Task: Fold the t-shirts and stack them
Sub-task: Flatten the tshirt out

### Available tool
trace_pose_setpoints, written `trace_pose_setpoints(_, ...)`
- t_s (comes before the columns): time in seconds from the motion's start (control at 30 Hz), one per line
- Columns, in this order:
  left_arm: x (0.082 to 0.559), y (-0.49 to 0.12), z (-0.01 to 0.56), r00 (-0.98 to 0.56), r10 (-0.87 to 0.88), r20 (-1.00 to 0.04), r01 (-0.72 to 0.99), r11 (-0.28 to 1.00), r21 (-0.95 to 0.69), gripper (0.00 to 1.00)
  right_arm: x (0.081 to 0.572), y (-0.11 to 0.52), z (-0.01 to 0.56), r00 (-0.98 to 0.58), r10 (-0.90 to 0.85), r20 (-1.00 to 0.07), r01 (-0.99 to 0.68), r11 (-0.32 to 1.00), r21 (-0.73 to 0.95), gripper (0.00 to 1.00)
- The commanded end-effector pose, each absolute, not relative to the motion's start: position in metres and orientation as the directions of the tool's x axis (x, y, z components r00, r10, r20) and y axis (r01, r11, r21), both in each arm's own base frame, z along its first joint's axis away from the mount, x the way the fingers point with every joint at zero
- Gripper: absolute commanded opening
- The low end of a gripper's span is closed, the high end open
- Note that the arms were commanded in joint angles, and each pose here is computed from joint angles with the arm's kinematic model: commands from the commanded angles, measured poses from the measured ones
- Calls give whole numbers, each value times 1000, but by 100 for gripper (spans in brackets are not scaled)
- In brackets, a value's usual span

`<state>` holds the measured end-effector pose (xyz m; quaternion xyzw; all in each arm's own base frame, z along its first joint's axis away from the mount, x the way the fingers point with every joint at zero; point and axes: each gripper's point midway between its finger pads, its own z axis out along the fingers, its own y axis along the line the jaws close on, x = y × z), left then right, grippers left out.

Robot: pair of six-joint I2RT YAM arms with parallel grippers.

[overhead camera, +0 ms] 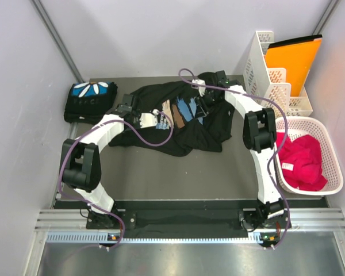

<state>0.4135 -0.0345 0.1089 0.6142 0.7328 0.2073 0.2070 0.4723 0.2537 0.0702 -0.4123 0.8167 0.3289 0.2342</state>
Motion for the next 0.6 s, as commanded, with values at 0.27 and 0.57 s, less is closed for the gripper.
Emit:
trace_pose_setpoints(0.27, 418, -46, 138, -132, 986, -101, 778, 166, 606, 34, 488, 269, 61, -556, -495, -668, -820, 459, 342, 36)
trace_pose_setpoints(0.57, 417, -48, 137, -124, 988, -92, 782, 154, 604, 34, 480, 279, 56, -557, -506, -658, -823, 442, 356, 32)
